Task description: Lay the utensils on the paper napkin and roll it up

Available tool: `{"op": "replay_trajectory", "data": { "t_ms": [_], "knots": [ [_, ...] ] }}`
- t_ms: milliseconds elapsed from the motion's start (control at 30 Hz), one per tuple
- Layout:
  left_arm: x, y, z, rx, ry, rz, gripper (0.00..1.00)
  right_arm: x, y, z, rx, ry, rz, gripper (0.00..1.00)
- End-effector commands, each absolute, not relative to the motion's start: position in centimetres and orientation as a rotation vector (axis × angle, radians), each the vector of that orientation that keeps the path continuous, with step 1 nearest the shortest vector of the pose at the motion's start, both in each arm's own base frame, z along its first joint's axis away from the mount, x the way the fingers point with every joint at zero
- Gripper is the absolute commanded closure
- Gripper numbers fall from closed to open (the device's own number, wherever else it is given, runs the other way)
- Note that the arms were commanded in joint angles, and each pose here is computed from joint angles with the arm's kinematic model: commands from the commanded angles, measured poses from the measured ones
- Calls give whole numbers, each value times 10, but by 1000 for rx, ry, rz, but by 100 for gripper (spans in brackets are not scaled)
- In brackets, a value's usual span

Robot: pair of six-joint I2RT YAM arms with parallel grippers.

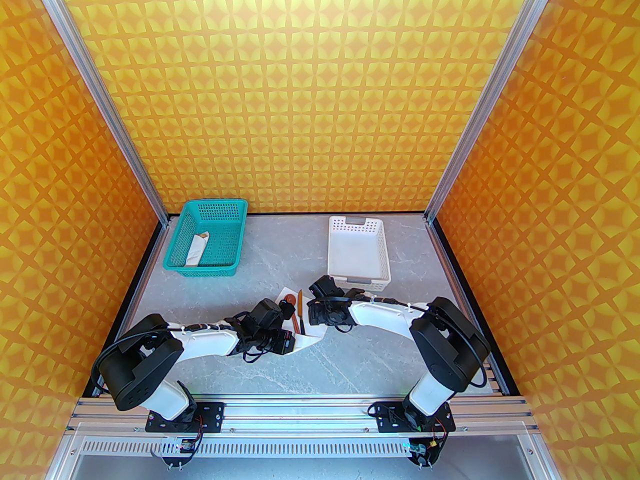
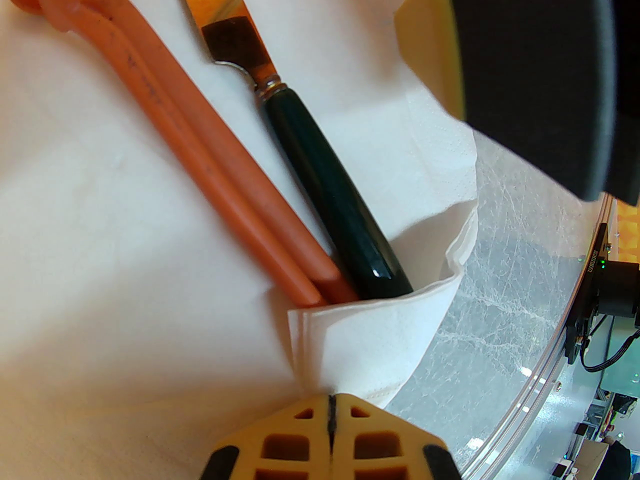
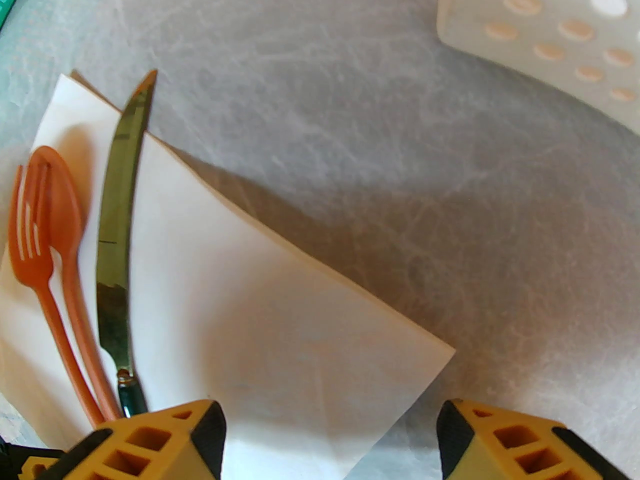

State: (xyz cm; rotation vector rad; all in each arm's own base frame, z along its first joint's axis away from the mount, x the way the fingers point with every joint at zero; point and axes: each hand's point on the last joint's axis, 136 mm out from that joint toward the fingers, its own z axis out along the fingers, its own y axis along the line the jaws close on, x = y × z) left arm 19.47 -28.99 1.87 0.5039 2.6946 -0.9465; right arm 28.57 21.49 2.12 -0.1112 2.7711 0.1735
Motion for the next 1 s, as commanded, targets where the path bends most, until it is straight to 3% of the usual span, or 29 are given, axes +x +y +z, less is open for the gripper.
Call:
{"op": "replay_trajectory", "data": {
  "t_ms": [0, 267, 967],
  "knots": [
    [193, -280, 9, 503, 2742, -882, 97, 289, 223, 18, -95, 2771, 218, 26],
    [192, -280, 8, 508, 2744, -880, 97, 280, 253, 18, -121, 2796, 445, 34],
    [193, -281, 8, 501, 2740, -886, 97, 258, 278, 51, 4, 2701, 844, 38]
  ]
}}
